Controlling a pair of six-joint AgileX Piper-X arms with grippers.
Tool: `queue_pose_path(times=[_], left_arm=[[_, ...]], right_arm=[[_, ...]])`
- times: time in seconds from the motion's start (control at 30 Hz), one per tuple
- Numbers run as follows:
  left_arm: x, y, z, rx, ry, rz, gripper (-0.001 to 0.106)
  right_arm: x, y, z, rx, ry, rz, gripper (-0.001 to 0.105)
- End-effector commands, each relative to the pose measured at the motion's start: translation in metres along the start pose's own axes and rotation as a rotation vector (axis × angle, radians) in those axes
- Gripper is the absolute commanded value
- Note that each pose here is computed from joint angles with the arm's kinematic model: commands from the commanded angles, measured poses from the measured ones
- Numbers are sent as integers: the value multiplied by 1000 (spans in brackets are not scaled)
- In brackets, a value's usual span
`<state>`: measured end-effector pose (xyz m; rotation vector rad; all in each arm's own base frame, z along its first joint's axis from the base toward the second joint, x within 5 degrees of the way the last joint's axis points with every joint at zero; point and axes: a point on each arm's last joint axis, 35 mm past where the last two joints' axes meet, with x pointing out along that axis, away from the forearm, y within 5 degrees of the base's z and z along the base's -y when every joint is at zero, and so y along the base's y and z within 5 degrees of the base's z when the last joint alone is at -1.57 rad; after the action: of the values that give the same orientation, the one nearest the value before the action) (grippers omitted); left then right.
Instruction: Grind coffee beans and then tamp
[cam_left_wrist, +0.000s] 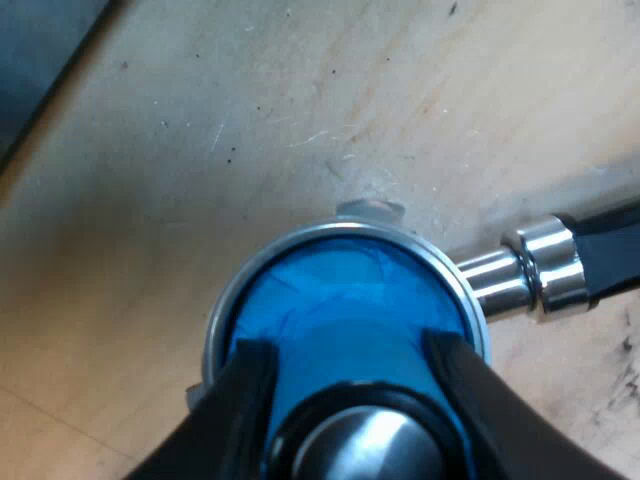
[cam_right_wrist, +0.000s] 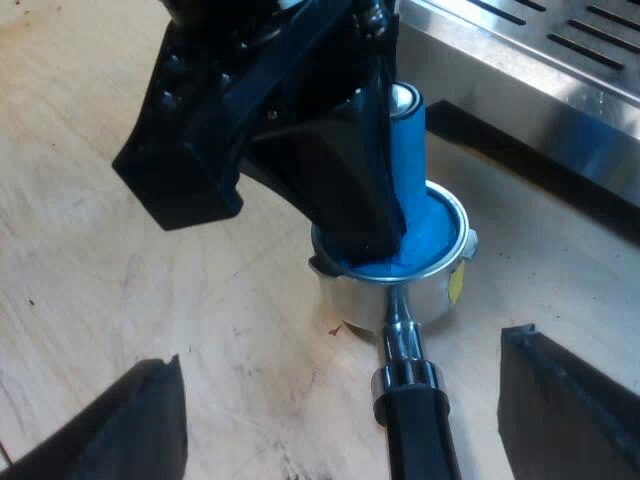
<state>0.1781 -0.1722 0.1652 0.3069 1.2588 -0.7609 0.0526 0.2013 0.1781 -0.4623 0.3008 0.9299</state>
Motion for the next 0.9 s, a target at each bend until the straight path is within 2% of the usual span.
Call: queue_pose_path(times=[0.03, 0.4, 0.8, 0.9], left_arm=[[17, 6, -28, -49, 192, 51, 0], [-29, -4, 0, -15, -18, 52, 0], [-63, -11, 22, -7, -78, 80, 0], [-73, -11, 25, -7, -98, 126, 0]], right_arm=[[-1, -1, 3, -4, -16, -5, 66], [-1, 0, 3, -4, -17, 4, 66], [-2, -1, 7, 15, -57, 2, 66], [-2, -1, 7, 15, -57, 2, 66]])
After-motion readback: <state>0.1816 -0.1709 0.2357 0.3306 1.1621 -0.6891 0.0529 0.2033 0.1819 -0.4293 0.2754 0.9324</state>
